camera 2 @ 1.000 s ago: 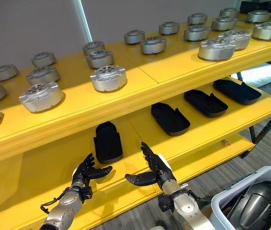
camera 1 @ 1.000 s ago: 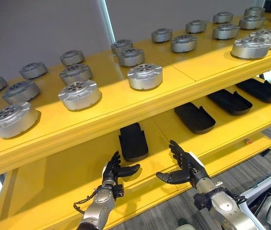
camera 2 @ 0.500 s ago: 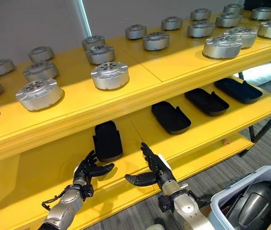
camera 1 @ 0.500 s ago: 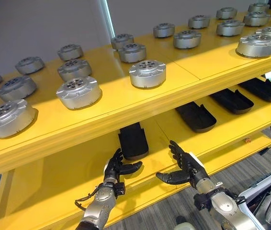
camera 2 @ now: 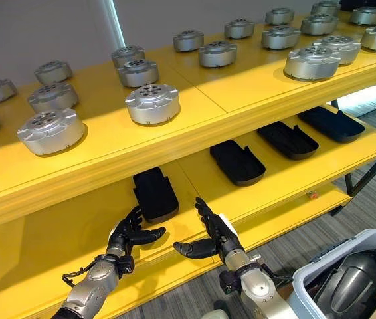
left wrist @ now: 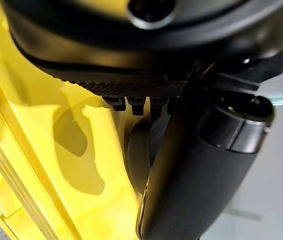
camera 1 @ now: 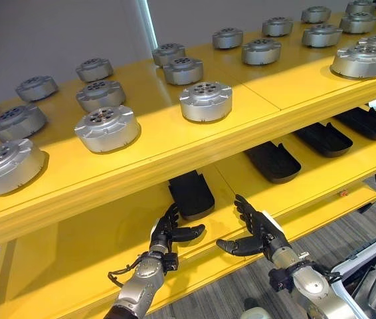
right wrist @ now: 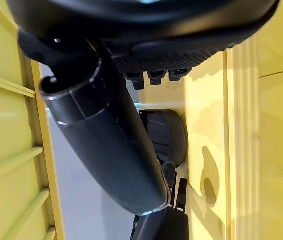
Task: Move parts from the plastic box to the shelf.
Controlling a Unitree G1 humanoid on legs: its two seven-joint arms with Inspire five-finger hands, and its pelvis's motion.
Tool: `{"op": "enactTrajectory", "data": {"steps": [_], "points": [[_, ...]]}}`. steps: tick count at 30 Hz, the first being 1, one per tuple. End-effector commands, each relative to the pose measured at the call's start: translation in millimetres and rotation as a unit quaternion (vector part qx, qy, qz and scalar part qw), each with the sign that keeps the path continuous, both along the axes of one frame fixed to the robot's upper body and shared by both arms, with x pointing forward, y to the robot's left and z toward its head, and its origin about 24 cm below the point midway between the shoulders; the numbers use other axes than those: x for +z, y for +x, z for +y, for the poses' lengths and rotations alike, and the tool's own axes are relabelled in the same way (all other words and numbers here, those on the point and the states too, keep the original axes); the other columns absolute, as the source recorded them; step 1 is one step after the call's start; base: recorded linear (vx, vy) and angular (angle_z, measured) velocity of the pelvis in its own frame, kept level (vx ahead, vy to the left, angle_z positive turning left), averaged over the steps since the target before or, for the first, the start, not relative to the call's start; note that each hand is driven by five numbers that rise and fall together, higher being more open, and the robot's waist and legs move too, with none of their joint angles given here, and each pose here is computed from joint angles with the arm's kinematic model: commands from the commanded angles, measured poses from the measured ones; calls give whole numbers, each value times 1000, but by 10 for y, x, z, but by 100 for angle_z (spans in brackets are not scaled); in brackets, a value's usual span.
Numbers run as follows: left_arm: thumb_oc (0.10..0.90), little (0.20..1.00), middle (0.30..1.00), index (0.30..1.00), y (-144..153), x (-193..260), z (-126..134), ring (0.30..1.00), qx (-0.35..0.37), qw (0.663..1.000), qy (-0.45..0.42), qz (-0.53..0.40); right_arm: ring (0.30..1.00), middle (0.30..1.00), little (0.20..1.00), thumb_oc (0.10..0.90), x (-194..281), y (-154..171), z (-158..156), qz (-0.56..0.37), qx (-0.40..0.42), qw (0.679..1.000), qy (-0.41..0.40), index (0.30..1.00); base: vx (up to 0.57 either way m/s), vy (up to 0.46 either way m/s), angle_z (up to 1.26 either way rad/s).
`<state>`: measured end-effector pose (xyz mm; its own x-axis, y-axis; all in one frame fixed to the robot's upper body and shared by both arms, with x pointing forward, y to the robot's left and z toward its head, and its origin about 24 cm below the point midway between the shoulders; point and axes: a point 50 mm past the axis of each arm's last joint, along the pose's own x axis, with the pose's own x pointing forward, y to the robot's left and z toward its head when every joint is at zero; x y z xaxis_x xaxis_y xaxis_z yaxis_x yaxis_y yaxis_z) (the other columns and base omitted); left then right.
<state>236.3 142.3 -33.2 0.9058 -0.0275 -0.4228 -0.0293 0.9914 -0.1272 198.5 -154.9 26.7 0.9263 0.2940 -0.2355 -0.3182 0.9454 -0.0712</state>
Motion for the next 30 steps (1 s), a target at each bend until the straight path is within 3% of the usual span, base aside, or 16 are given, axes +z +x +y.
{"op": "enactTrajectory", "data": {"steps": [1,9,12,14,15,21,24,26,28,30], "points": [[900,1000,1000,1000,379,505,-258,1000,-61,991,-36,-116,1000,1000,1000,900,688,113,246,-176,50,981,60,1000,0,0,0],[900,1000,1000,1000,376,488,-234,1000,-47,993,-19,-108,1000,1000,1000,900,681,112,248,-176,50,981,60,1000,0,0,0],[900,1000,1000,1000,377,467,-157,1000,-7,994,15,-105,1000,1000,1000,900,683,118,257,-177,53,981,60,1000,-71,-48,-1],[900,1000,1000,1000,380,455,-81,1000,34,994,36,-101,1000,1000,1000,900,681,121,257,-176,53,981,60,1000,-15,-5,-6],[900,1000,1000,1000,364,399,23,1000,98,992,25,-79,1000,1000,1000,900,679,122,261,-178,48,981,62,1000,-16,-10,-11],[900,1000,1000,1000,297,315,284,1000,236,966,87,-64,1000,1000,1000,900,674,134,266,-181,34,981,68,1000,-10,-11,-2],[900,1000,1000,1000,239,269,511,1000,327,935,130,-50,1000,1000,1000,900,682,139,259,-182,24,981,70,1000,-1,-6,4],[900,1000,1000,1000,218,259,562,1000,346,927,140,-47,1000,1000,1000,900,686,140,251,-183,21,980,70,1000,-2,5,11],[900,1000,1000,1000,125,274,783,1000,435,886,152,-54,1000,1000,1000,900,697,151,217,-186,8,980,67,1000,-8,29,7],[900,1000,1000,1000,91,303,853,1000,465,869,155,-65,1000,1000,1000,900,705,153,211,-189,4,980,67,1000,-3,18,5]]}}
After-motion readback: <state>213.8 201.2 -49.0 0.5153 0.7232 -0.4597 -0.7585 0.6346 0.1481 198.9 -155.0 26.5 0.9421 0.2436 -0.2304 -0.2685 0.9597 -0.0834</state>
